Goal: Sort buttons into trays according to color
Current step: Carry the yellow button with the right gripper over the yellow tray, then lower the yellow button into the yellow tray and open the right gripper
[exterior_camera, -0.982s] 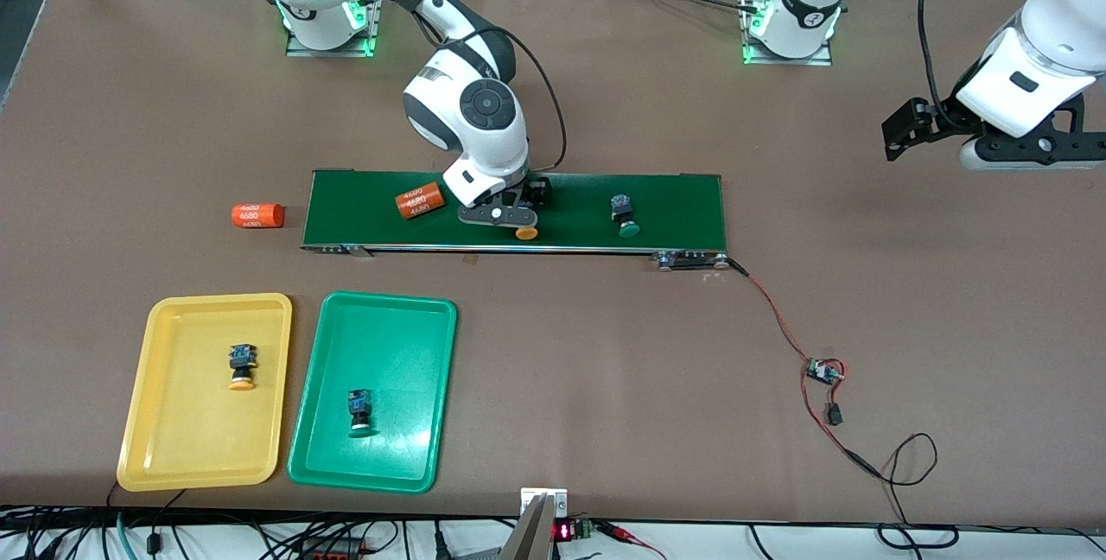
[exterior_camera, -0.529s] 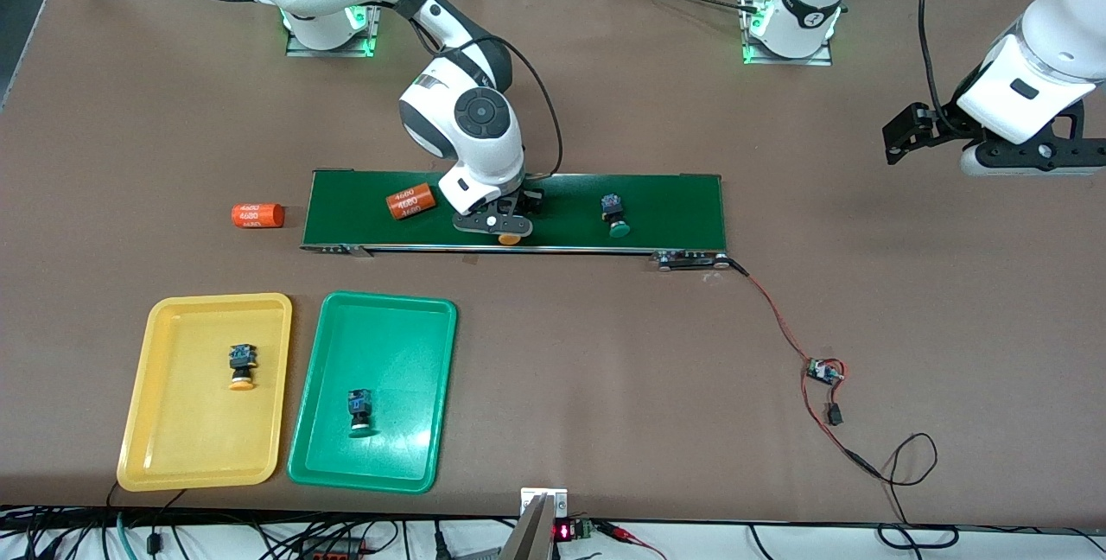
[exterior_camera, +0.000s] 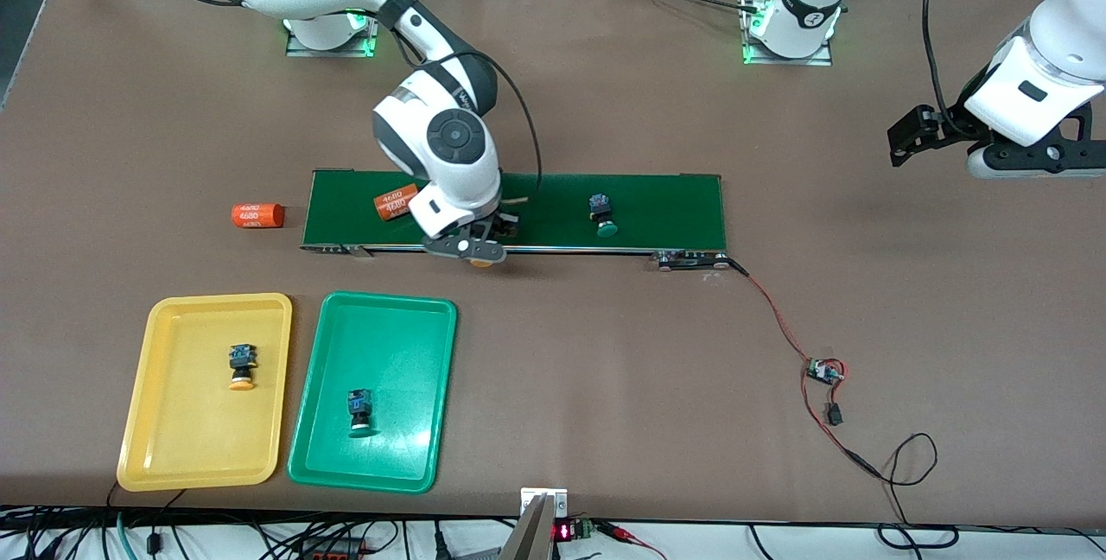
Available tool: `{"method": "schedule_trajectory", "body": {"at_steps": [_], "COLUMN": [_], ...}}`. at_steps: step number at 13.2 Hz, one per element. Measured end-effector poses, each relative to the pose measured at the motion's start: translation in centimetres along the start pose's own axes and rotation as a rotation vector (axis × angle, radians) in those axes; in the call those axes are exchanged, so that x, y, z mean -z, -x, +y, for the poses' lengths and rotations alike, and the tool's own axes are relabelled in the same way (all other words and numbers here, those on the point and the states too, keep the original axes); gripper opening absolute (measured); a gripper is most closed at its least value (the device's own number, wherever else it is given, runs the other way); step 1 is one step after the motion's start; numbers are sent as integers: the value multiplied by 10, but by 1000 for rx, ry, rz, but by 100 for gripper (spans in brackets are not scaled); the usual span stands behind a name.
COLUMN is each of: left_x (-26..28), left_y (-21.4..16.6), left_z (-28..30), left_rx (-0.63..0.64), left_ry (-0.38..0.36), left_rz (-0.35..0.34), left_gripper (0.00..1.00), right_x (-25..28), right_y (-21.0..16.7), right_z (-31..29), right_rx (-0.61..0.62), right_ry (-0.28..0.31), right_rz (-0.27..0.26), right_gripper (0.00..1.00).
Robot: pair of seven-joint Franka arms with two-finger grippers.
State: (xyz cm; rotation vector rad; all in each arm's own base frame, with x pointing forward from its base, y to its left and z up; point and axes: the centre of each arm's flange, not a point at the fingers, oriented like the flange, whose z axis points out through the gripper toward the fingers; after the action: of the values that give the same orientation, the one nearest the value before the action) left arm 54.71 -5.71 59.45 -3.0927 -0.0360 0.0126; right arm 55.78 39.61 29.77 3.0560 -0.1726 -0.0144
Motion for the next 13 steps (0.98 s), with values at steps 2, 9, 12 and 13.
{"method": "schedule_trajectory", "body": {"at_steps": [2, 9, 12, 13], "left_x": [0, 3, 2, 2], "left_y": [-1, -2, -1, -1], "left_z": [-1, -1, -1, -1], "left_rx": [2, 1, 1, 1], "left_ry": [0, 1, -1, -1], "left_rz": [-1, 3, -14, -14], "left_gripper": [100, 100, 100, 100], "right_x": [35, 36, 9, -6], "right_y": [-44, -163, -191, -200], "right_z": [42, 271, 366, 396], "right_rx": [24, 200, 311, 332], "right_ry": [0, 28, 69, 69], "right_rz": [-5, -11, 12, 36], "right_gripper": [45, 45, 45, 45]}}
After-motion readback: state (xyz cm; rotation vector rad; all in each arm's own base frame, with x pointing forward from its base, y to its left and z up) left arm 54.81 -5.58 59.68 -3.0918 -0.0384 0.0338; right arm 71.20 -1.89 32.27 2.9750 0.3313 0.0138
